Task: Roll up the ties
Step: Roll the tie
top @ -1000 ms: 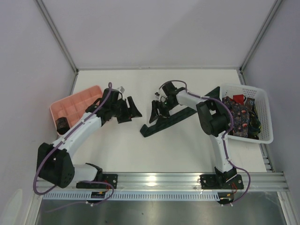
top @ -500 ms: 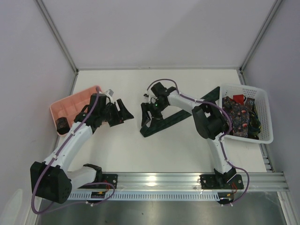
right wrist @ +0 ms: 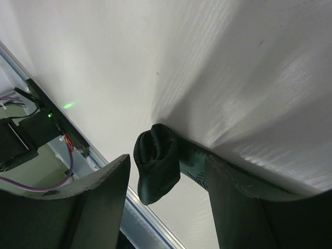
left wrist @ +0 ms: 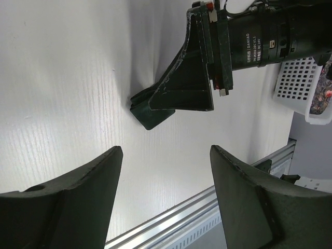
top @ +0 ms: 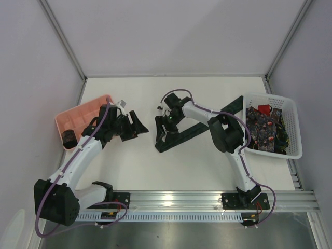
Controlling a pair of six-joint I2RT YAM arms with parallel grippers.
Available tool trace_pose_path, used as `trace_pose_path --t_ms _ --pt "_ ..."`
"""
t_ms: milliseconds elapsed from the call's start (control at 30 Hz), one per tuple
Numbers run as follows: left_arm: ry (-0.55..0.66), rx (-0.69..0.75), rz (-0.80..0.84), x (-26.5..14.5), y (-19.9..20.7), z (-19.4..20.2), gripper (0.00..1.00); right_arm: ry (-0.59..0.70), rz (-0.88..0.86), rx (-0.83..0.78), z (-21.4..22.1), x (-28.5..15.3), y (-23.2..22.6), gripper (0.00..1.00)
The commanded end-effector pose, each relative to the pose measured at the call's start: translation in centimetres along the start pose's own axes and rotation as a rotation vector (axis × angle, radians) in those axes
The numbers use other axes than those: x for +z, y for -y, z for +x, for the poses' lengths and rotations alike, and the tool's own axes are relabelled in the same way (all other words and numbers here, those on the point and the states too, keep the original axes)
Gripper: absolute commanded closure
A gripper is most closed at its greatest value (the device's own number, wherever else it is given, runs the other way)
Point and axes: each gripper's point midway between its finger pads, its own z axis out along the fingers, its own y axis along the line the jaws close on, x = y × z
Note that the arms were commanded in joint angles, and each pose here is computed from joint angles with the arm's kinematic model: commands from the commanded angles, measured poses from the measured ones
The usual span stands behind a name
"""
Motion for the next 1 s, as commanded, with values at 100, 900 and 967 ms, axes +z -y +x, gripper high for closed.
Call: trace_pose_path --t_ms 100,900,967 --pt "0.032 0.018 0.049 -0.7 0.8 -0.6 0.25 -0.005 -0.004 -0.002 -0.2 0.3 -1.0 0.4" --pt "0.025 -0.017 0.059 -0.2 -0.1 -0.3 0.25 -0.018 0.065 0.109 0.4 -0.1 -2.4 0.81" --pt "0.027 -0.019 0.064 0.0 -0.2 -0.3 0.25 -0.027 0.111 0.151 0.7 -0.6 -2.4 0.92"
